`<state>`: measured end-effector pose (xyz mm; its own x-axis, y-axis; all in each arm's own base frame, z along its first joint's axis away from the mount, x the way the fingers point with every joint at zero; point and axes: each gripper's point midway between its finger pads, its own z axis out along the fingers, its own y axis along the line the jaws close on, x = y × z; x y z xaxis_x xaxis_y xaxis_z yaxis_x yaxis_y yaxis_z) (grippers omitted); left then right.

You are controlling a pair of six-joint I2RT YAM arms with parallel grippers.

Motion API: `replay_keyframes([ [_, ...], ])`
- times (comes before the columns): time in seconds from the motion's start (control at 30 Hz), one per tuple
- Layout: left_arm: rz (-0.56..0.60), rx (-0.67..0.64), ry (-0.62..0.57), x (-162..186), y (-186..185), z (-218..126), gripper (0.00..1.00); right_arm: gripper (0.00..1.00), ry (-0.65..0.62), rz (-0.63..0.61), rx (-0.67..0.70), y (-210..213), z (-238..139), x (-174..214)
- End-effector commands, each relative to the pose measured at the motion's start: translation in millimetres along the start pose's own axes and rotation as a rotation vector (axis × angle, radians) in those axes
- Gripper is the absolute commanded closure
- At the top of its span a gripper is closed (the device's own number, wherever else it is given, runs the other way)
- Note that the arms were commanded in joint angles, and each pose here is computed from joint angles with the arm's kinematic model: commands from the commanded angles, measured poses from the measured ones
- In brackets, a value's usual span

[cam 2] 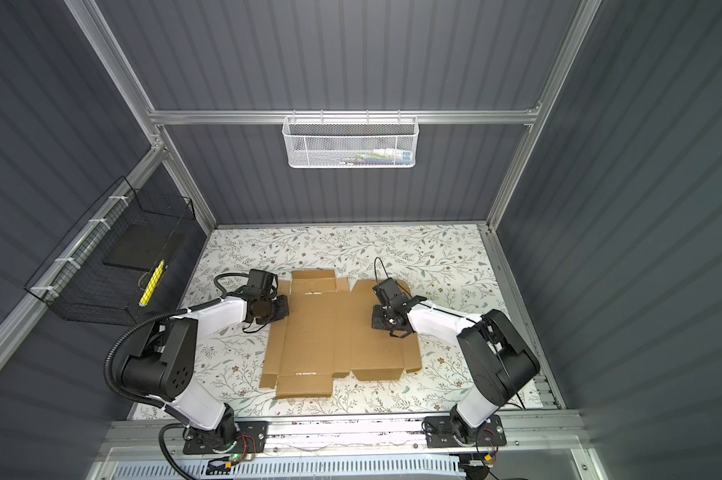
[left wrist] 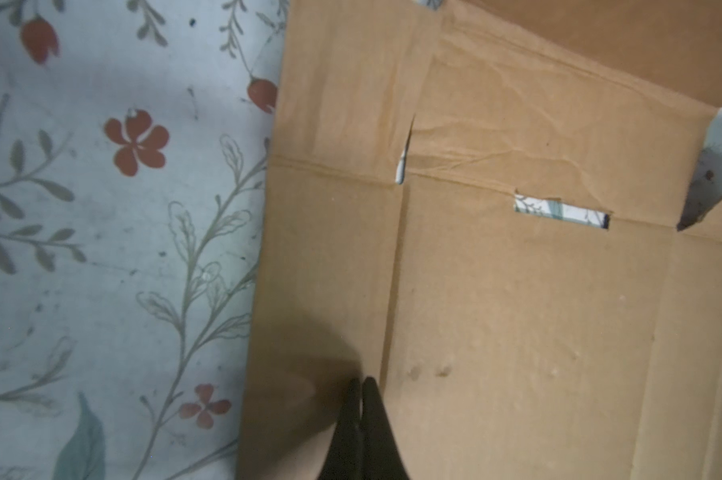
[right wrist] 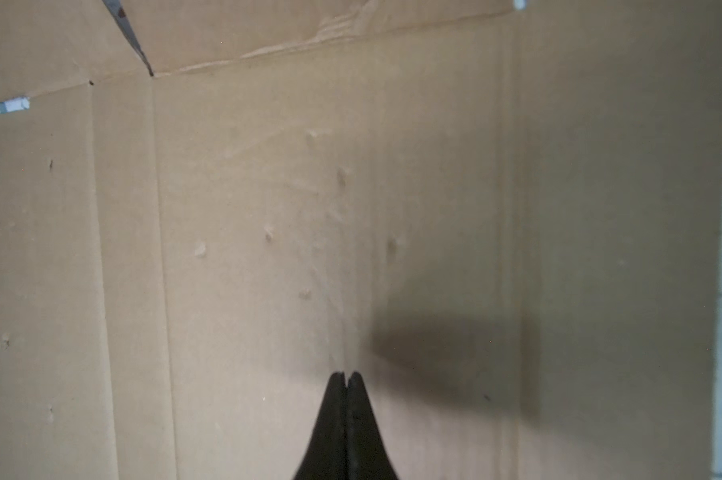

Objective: Fold the paper box

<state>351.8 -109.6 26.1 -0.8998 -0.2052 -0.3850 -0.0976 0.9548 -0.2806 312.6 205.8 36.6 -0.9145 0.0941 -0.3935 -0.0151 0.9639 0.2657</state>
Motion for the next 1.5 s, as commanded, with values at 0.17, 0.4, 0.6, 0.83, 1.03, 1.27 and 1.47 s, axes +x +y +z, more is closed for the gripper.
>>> replay_keyframes([
  [0.17,-0.042,-0.018,0.046,22.6,9.2,10.0,1.0,1.0,0.029,0.035,0.012,-9.8,18.4,-20.2],
  [0.4,-0.084,0.021,0.07,36.9,7.8,16.4,1.0,1.0,0.058,0.056,0.022,-18.9,37.6,-41.9],
  [0.6,-0.116,0.071,0.089,45.6,1.7,19.1,1.0,1.0,0.064,0.071,0.037,-24.7,56.6,-74.5],
  [0.83,-0.133,0.129,0.093,53.9,-11.8,16.1,1.0,1.0,0.05,0.052,0.061,-25.4,68.7,-118.8],
  [1.03,-0.108,0.168,0.094,67.6,-35.7,9.8,1.0,1.0,0.001,0.004,0.001,-2.5,69.0,-156.2],
  [1.27,-0.05,0.145,0.02,39.5,-45.5,-10.4,1.0,0.99,-0.093,-0.039,-0.035,16.7,28.3,-169.7],
  [1.47,0.028,0.141,-0.047,-6.1,-66.6,-20.4,1.0,0.96,-0.125,-0.062,-0.013,14.9,-18.3,-136.2],
])
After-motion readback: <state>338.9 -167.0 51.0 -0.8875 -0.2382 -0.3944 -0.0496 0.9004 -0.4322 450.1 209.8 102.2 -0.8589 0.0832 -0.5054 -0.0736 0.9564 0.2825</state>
